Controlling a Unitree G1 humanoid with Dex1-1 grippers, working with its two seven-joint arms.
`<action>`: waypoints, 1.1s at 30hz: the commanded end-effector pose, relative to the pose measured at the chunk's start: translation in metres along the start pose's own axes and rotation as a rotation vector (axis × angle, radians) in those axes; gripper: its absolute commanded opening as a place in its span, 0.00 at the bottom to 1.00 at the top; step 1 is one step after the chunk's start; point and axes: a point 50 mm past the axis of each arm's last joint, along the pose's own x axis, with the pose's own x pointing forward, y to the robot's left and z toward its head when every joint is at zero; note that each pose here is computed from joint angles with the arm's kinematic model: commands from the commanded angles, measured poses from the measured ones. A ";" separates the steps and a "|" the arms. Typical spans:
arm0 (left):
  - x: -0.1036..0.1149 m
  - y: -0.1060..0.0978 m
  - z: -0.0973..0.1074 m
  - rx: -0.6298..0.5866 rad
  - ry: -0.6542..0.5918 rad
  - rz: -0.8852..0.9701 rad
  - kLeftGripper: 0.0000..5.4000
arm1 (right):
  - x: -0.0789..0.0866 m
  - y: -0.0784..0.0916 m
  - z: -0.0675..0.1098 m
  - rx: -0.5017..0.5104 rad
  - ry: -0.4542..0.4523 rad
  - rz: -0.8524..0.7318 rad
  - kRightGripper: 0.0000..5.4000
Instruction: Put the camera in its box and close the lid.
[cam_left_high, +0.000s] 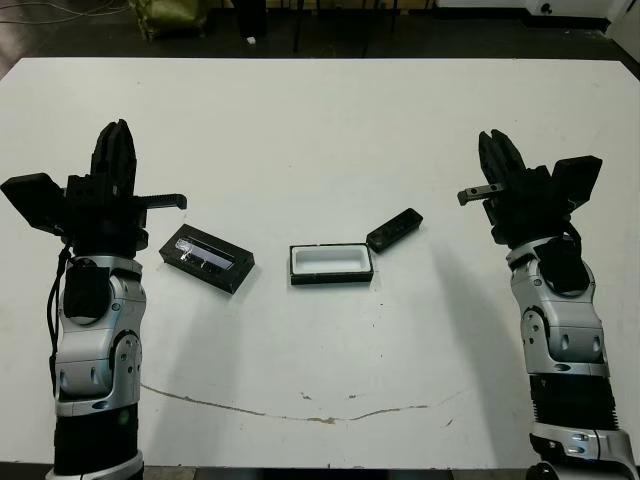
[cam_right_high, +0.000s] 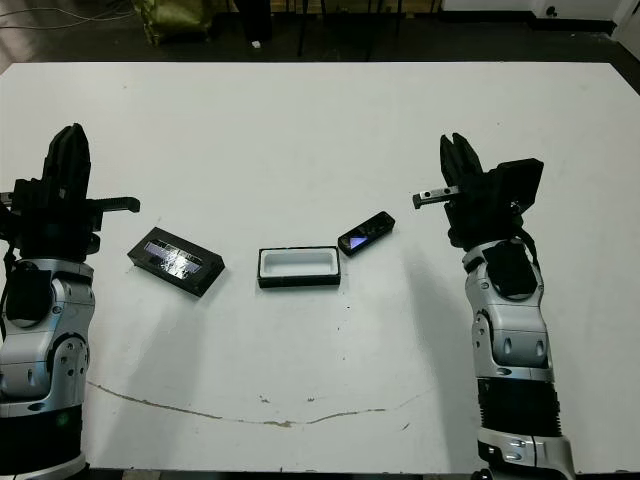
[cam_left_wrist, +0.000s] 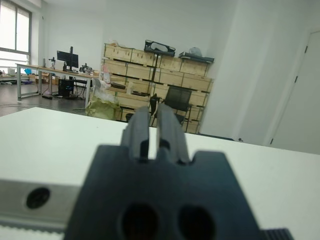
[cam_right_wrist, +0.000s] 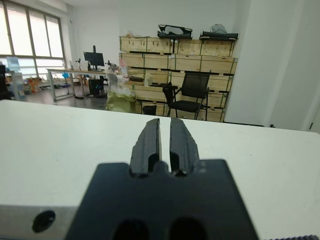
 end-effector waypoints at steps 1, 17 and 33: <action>-0.004 0.002 -0.004 0.021 0.025 0.003 0.00 | 0.010 -0.005 0.006 -0.071 0.026 0.003 0.00; -0.003 0.002 -0.004 0.024 0.026 -0.006 0.00 | 0.098 -0.021 0.014 -0.377 0.285 0.348 0.00; -0.004 0.000 -0.005 0.035 0.034 -0.003 0.00 | 0.105 0.007 -0.002 -0.618 0.353 0.481 0.00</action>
